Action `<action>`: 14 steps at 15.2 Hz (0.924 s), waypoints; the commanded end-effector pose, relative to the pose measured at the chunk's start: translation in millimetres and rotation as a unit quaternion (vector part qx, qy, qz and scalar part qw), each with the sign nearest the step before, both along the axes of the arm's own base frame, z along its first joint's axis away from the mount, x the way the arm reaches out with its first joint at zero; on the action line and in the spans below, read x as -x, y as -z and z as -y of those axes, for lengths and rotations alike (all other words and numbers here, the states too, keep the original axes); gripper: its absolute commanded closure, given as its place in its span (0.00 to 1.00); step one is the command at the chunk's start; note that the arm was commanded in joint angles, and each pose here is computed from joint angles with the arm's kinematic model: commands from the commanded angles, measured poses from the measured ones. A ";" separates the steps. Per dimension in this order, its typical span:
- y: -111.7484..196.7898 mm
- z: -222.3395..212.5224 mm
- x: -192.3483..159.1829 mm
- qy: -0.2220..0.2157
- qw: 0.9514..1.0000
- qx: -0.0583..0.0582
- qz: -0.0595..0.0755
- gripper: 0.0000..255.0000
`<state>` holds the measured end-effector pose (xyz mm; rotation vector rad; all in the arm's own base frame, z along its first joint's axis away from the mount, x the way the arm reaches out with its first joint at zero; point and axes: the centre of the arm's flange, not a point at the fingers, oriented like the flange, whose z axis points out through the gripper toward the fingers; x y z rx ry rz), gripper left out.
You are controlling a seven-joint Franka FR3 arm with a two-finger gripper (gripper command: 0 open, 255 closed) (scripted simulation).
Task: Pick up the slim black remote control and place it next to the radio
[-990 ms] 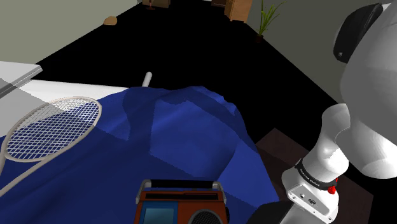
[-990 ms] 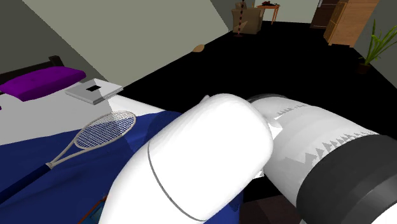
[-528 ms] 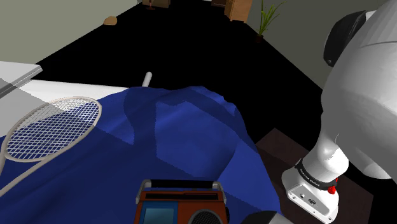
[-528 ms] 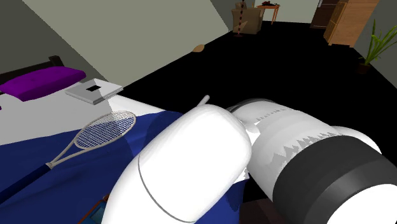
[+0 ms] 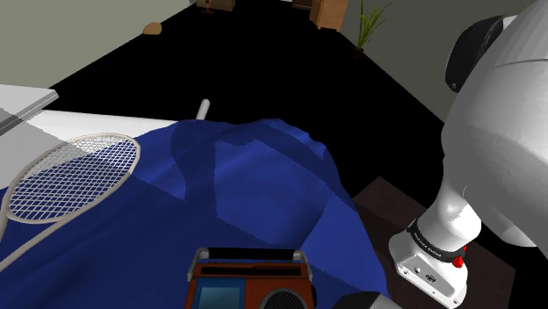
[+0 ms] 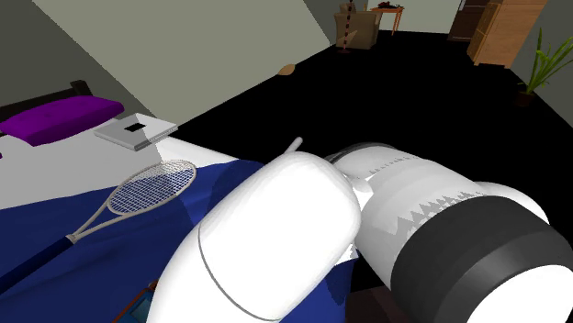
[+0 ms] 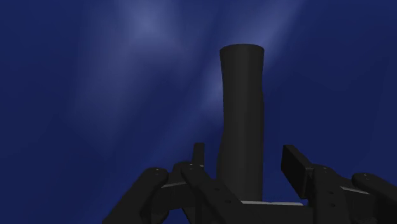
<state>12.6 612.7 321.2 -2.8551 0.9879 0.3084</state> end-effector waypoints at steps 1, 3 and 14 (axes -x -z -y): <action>0.0 0.0 0.0 0.000 1.000 0.000 0.000 0.00; 0.0 0.0 0.0 0.000 1.000 0.000 0.000 0.00; -48.8 8.2 -7.8 0.000 1.000 0.000 0.000 0.00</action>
